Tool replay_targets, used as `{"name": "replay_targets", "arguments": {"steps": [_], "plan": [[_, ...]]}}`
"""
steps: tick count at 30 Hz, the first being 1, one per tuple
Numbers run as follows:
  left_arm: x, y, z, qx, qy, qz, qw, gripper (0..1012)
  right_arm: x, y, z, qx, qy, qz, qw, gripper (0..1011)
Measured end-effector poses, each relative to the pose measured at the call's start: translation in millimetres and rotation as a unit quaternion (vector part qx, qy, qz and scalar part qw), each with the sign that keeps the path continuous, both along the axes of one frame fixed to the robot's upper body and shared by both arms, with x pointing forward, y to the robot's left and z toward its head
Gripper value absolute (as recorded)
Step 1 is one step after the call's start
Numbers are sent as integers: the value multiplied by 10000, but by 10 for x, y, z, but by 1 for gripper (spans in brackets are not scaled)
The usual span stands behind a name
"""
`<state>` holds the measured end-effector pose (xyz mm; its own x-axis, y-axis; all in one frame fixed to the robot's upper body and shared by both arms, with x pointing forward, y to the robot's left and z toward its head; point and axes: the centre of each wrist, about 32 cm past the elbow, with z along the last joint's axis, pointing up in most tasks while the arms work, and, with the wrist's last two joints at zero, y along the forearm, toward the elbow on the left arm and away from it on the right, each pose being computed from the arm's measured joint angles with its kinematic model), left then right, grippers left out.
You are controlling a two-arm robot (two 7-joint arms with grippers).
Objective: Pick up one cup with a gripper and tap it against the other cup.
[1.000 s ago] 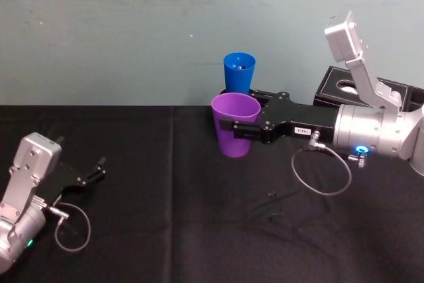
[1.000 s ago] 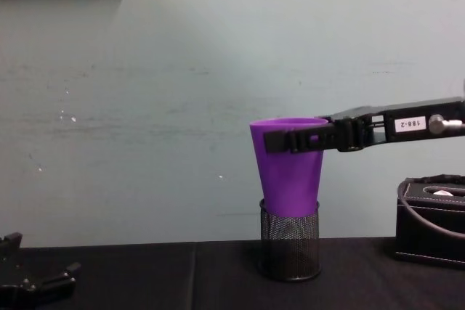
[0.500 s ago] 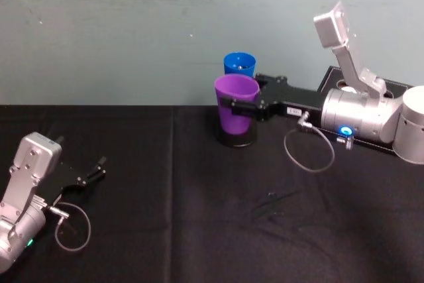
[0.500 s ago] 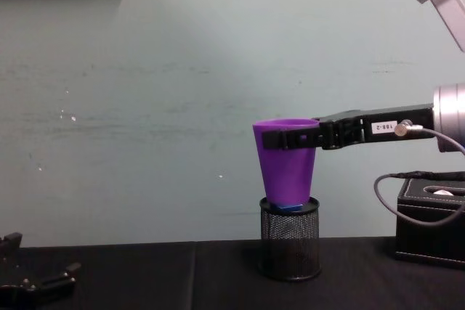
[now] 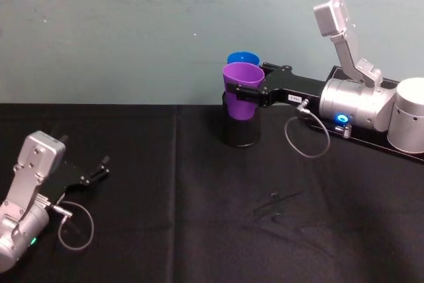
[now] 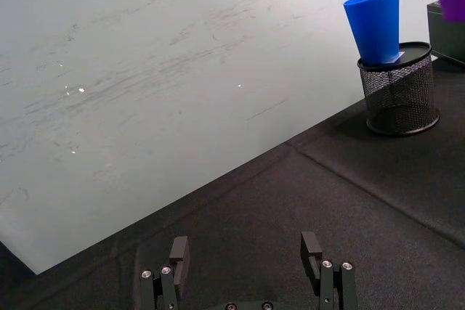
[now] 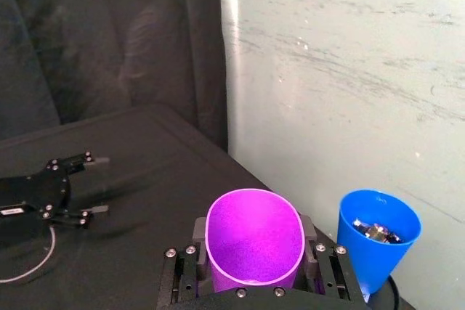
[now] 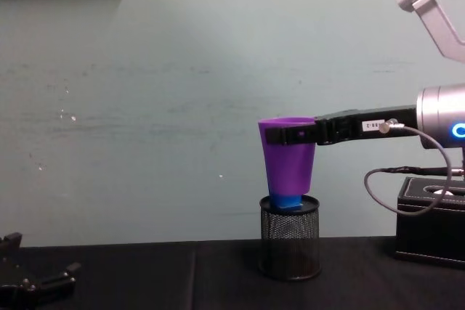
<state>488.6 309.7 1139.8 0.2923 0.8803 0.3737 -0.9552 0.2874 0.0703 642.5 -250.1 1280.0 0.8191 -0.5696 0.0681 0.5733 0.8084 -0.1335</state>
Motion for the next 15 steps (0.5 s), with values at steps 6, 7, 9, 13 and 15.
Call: {"name": "replay_targets", "arguments": {"steps": [6, 7, 9, 13, 15], "plan": [[0, 0, 0, 0, -1, 0, 10000, 1004, 80, 12, -12, -2, 16, -73, 10000, 724], [0, 0, 0, 0, 0, 0, 10000, 1004, 88, 9, -15, -7, 16, -89, 10000, 724], [0, 0, 0, 0, 0, 0, 10000, 1005, 109, 12, -21, -5, 10, -130, 9999, 724], [0, 0, 0, 0, 0, 0, 10000, 1005, 142, 10, -32, -7, 1, -208, 9998, 724], [0, 0, 0, 0, 0, 0, 10000, 1005, 160, 11, -35, -10, 7, -240, 9997, 724]]}}
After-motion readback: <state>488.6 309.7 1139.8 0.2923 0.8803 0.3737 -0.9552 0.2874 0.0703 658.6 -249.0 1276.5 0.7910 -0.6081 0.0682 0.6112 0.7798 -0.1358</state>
